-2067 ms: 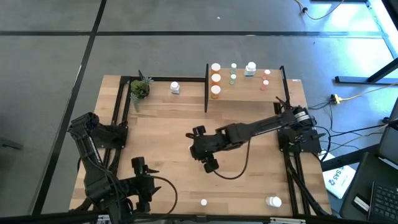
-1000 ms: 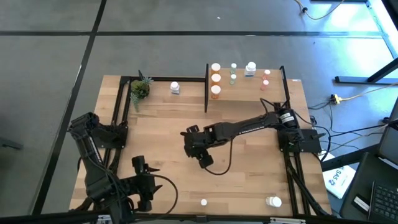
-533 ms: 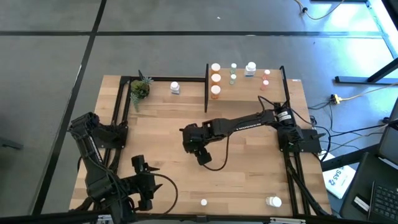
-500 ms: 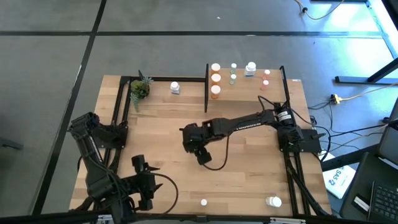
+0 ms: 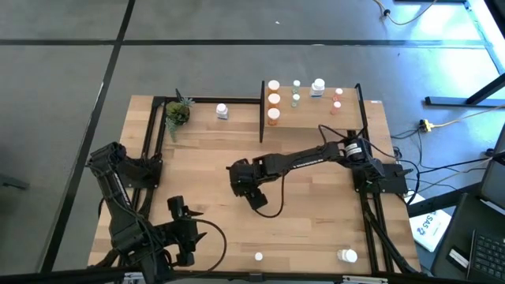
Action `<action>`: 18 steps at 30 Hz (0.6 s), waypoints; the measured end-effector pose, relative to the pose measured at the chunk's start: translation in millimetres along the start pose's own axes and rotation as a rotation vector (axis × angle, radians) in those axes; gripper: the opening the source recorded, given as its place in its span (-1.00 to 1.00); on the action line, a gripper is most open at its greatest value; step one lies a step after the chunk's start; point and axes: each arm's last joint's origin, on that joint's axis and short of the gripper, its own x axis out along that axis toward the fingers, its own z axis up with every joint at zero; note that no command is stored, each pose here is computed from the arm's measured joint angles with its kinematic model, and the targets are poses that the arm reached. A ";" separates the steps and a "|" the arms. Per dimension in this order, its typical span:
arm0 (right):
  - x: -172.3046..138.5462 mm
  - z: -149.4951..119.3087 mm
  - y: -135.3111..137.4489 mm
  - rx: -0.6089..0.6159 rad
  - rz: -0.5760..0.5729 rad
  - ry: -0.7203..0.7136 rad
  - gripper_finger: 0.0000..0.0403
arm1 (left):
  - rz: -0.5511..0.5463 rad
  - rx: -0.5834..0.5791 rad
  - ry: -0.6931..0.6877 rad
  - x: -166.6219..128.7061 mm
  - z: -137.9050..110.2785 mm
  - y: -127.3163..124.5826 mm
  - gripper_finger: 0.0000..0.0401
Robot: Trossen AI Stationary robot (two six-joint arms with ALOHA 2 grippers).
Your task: Pick and place medicine bottles onto shelf by color
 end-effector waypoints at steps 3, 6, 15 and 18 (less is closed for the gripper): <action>3.4 -1.8 0.5 -0.007 -0.008 0.015 0.00 | 0.000 0.000 0.001 0.0 0.0 0.0 0.27; 1.7 -0.7 0.3 -0.009 -0.011 0.007 0.00 | 0.000 0.000 0.001 0.0 0.0 0.0 0.27; 1.6 -2.2 0.6 0.017 -0.009 0.023 0.00 | 0.001 -0.004 0.000 0.4 0.3 0.2 0.27; 1.6 -3.8 1.1 0.032 -0.004 0.039 0.00 | 0.007 -0.032 0.001 1.2 0.9 1.0 0.27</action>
